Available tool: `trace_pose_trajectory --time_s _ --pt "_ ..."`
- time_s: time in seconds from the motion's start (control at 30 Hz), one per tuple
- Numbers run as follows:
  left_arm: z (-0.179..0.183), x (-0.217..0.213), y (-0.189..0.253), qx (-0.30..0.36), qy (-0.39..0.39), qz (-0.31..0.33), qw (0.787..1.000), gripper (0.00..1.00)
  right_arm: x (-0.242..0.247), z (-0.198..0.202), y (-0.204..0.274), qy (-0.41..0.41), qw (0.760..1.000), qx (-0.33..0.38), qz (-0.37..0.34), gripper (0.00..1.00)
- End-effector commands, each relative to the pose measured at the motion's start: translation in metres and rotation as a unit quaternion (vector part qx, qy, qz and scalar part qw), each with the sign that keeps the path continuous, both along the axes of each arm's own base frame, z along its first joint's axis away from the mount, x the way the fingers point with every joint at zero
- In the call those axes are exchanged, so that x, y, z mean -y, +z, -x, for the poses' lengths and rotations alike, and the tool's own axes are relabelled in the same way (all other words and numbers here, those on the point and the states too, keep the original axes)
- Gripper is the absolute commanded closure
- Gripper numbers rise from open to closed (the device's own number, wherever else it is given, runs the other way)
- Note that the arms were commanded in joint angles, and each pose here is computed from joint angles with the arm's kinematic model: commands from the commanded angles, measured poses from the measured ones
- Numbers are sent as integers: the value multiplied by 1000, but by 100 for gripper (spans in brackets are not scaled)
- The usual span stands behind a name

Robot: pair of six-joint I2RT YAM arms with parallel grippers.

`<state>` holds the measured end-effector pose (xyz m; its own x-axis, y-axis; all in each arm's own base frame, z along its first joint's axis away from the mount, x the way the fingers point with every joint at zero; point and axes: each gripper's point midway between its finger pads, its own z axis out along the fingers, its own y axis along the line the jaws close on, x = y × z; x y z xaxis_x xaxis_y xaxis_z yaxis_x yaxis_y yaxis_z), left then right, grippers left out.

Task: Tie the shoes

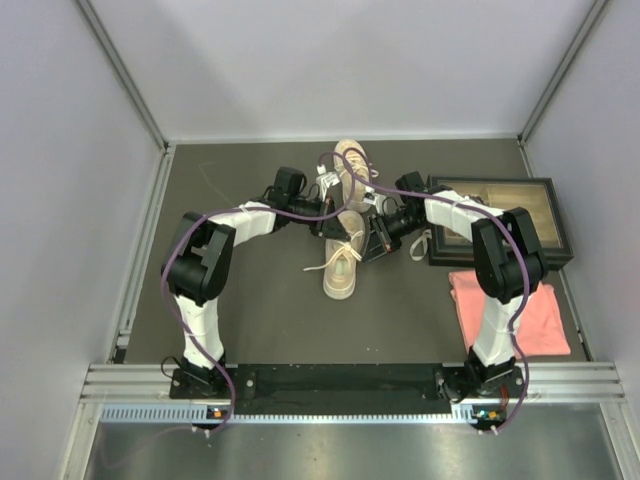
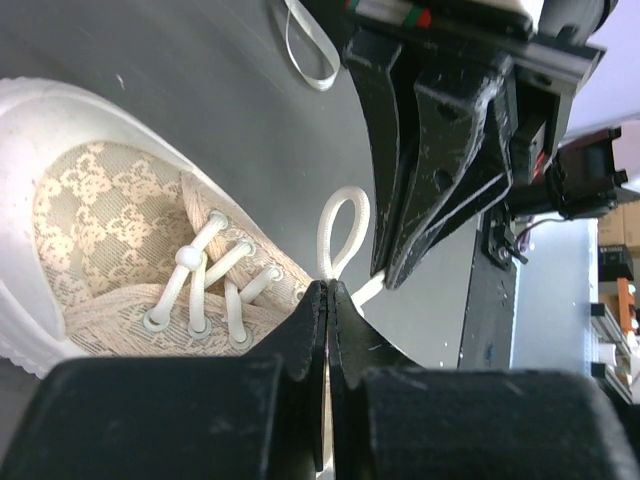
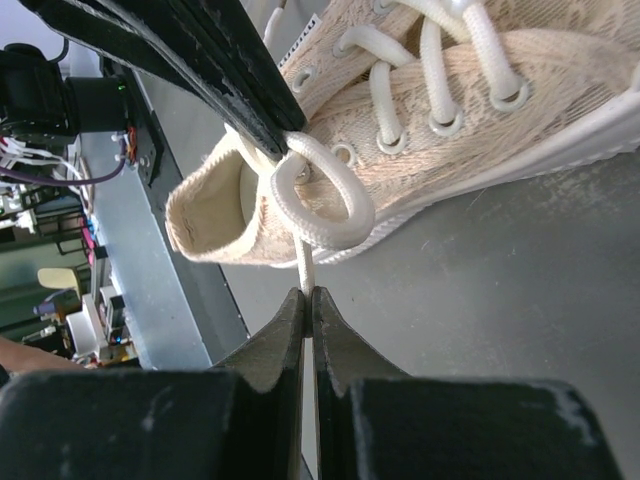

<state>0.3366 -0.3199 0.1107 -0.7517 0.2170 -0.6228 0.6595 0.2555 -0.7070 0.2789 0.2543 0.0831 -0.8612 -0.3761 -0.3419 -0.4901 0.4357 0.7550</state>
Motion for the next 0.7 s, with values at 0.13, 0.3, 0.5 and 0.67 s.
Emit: trace_pose_trajectory --time_s 0.13,0.3,0.5,0.67 --pt "-40 7 34 76 39 36 996 100 0 -7 4 10 1000 22 -6 100" --pt "-44 3 33 80 51 30 995 100 0 -6 4 10 1000 25 -5 100" --pt "-52 -10 27 73 79 19 994 100 1 -6 2 8 1000 23 -3 100" --pt "-59 -17 23 74 93 13 993 100 2 -2 0 11 1000 20 0 100"
